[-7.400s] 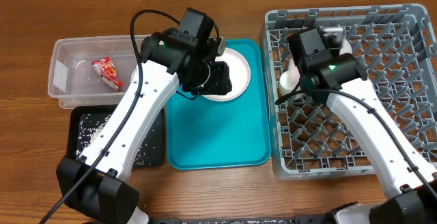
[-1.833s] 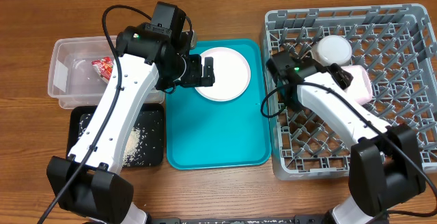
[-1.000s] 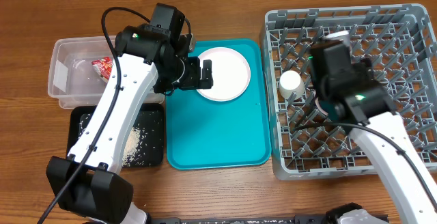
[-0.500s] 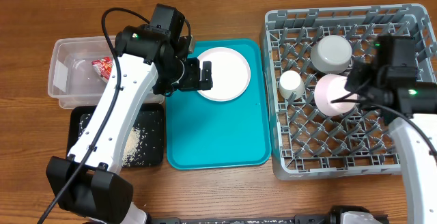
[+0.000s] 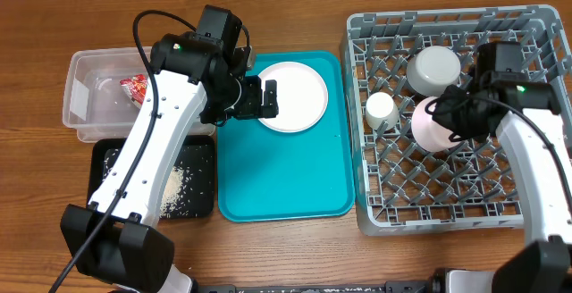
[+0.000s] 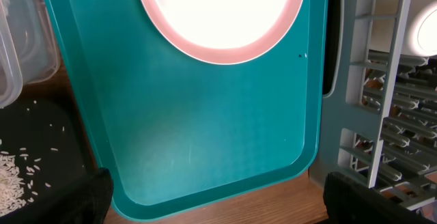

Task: Sort waste into correct bins and load items into the dishwasher
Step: 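Lower the pink bowl upside down into the rack and open the right gripper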

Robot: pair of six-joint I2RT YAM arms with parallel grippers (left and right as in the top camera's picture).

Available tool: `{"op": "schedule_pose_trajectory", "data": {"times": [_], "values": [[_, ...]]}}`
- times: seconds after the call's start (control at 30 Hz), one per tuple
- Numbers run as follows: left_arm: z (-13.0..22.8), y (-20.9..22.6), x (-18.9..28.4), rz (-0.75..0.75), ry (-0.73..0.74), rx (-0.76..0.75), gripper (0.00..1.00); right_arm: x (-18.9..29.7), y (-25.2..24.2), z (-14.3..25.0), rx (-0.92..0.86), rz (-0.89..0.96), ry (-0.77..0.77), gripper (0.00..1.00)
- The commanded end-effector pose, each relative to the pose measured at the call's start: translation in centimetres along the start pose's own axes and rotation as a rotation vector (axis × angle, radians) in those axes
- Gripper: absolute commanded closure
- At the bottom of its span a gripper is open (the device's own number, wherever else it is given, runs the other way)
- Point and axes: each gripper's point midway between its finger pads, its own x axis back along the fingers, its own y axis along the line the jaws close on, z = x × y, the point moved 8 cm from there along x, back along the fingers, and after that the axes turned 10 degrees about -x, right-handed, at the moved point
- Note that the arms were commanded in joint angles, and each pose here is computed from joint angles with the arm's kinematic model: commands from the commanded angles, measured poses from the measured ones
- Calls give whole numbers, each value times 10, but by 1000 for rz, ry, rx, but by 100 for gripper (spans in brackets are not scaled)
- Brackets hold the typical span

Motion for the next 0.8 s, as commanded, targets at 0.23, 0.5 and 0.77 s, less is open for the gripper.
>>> {"op": "schedule_pose_trajectory", "data": {"times": [0.23, 0.5, 0.77], "values": [[-4, 3, 6, -6, -22, -15, 0, -3, 22, -8, 14, -187, 6, 88], [-2, 7, 7, -39, -10, -7, 0, -2, 24, -12, 17, -193, -21, 85], [-2, 8, 7, -38, -11, -5, 0, -3, 15, -15, 8, -104, -67, 73]]}}
